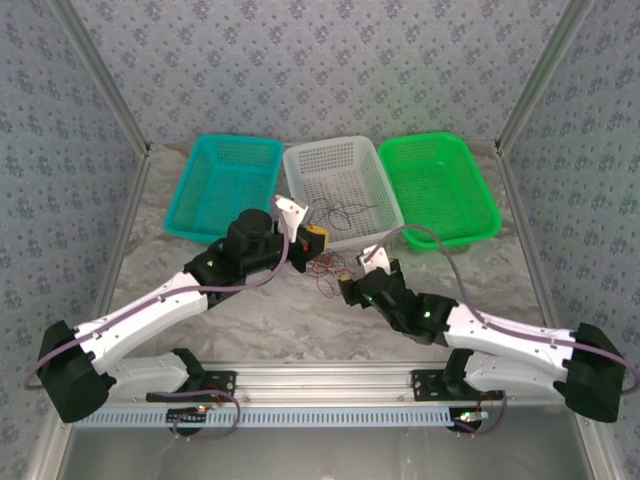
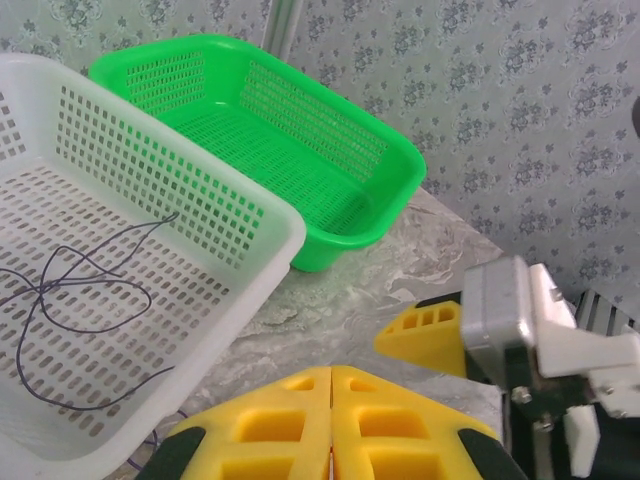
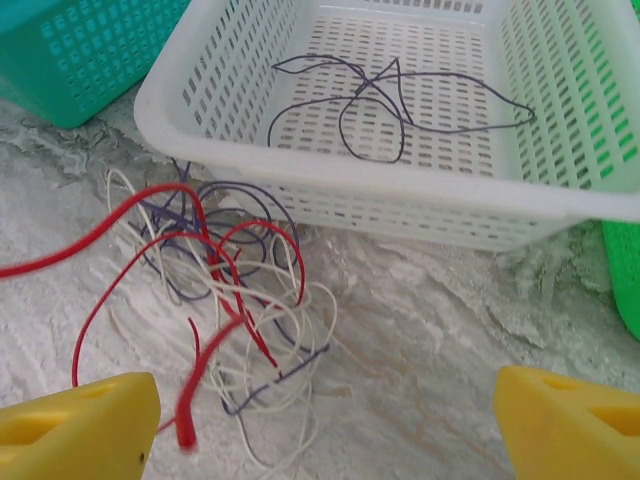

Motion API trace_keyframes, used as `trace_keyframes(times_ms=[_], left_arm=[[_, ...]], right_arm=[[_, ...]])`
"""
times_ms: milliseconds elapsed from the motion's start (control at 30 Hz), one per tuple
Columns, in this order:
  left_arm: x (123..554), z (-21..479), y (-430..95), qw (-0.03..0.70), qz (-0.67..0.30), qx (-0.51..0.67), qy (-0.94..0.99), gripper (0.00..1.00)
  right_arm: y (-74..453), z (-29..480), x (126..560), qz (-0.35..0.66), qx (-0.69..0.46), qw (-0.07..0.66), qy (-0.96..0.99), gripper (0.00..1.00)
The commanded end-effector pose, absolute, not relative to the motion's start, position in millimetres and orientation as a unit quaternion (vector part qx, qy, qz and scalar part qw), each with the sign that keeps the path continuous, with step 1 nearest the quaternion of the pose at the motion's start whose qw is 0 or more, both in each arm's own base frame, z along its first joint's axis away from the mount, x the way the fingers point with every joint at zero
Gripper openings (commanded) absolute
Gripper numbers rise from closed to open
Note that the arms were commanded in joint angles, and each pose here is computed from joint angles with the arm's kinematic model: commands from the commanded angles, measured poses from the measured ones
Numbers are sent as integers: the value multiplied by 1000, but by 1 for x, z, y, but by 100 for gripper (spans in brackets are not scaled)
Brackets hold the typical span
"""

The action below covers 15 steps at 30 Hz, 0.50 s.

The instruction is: Untangle the cables

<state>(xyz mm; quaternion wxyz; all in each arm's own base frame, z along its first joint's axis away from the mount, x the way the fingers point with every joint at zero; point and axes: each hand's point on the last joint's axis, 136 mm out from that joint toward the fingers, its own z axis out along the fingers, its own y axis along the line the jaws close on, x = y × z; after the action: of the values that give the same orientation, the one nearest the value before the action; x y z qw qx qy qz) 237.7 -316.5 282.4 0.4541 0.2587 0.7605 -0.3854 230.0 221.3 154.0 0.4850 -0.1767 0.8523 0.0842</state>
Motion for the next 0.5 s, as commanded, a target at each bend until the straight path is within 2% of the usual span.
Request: trace_keyframes(times_ms=[0, 267, 467], left_arm=[[240, 316, -320, 471, -413, 243, 741, 0], [247, 332, -317, 466, -418, 201, 754, 0], [238, 337, -328, 451, -448, 201, 745, 0]], right_arm=[[238, 180, 243, 78, -159, 525, 832, 88], [265, 178, 234, 62, -176, 558, 809, 83], [273, 184, 245, 27, -157, 589, 792, 88]])
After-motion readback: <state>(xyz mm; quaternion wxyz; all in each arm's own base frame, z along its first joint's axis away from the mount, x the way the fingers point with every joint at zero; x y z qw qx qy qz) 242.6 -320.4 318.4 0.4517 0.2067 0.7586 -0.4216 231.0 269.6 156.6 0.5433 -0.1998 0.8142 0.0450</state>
